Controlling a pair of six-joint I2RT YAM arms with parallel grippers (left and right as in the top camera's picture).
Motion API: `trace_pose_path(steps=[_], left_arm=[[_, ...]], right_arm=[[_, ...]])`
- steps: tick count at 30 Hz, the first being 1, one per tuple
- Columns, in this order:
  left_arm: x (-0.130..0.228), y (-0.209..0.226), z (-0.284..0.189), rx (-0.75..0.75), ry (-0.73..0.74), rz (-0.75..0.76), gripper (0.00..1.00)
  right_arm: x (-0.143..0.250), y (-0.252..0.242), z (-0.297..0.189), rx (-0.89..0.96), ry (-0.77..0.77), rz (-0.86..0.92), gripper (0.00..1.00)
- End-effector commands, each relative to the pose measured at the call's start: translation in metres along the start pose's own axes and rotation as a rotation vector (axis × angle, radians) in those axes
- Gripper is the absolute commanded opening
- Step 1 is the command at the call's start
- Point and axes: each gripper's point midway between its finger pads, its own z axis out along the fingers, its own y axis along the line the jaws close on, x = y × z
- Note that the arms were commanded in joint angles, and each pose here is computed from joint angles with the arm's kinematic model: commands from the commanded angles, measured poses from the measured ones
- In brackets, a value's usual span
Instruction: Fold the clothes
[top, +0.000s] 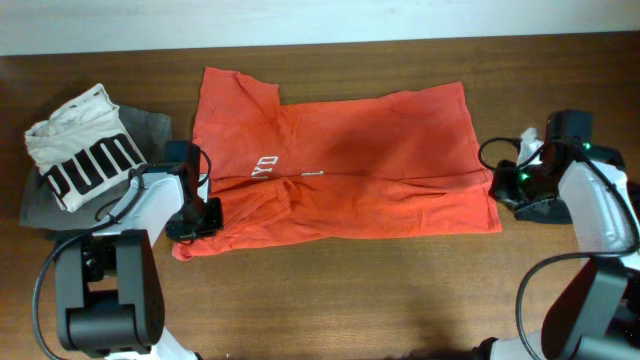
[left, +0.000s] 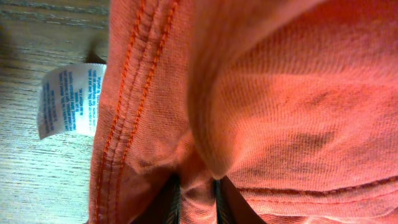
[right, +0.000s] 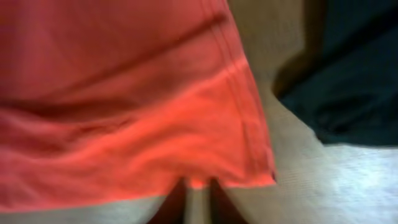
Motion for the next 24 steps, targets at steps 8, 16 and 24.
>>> trace_pose_path(steps=[8, 16, 24], left_arm=[[0.032, 0.001, 0.033, 0.002, 0.127, -0.012, 0.21], [0.032, 0.001, 0.032, -0.001, 0.131, -0.011, 0.21], [0.033, 0.002, 0.032, -0.005, 0.135, -0.011, 0.21]], right_arm=[[-0.002, 0.002, 0.051, -0.061, 0.078, -0.035, 0.04], [-0.010, -0.001, 0.074, -0.055, 0.070, -0.049, 0.07], [0.015, -0.024, 0.092, 0.046, 0.172, -0.030, 0.07]])
